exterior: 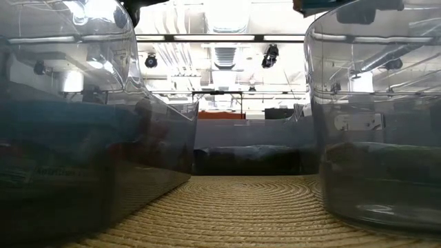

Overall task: Pick and place Granola Bars by type
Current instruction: Put the yellow granola bar into the bottom right black bin, then put the top left yellow granola bar into the bottom right black bin

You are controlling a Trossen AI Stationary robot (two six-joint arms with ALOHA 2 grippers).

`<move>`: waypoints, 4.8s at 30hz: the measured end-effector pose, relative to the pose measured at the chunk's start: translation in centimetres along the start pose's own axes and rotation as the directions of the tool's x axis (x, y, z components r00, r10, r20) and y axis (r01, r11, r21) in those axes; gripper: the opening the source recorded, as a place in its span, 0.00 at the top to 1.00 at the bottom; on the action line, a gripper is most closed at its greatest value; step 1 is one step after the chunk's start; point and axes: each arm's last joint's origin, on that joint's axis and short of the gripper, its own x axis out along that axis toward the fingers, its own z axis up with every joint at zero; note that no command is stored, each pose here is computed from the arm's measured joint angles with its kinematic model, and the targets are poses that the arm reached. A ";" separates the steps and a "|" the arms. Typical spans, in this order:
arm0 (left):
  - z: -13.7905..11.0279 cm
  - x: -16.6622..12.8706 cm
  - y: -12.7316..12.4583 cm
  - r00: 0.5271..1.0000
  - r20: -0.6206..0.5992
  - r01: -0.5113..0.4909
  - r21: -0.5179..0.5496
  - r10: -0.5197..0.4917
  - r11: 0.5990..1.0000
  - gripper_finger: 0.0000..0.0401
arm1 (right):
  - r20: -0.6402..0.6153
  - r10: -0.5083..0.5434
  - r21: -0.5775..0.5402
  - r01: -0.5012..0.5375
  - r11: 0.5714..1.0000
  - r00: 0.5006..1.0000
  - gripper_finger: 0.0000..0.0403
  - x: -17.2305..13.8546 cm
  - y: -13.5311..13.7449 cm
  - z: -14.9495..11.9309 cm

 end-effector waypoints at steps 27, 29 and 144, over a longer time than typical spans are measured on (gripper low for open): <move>0.0 0.0 0.0 1.000 -0.002 0.004 0.001 -0.004 1.000 1.00 | -0.254 -0.104 -0.145 0.069 0.987 0.962 0.91 14.3 5.4 -3.1; 0.0 0.0 0.0 1.000 -0.002 0.004 0.001 -0.004 1.000 1.00 | -0.254 -0.100 -0.147 0.064 0.987 0.962 0.91 14.4 5.5 -3.1; 5.9 6.9 2.9 0.957 -0.252 -0.142 0.035 0.146 0.989 0.49 | 0.478 -0.110 -0.138 0.198 0.970 0.871 0.98 -3.2 0.2 0.0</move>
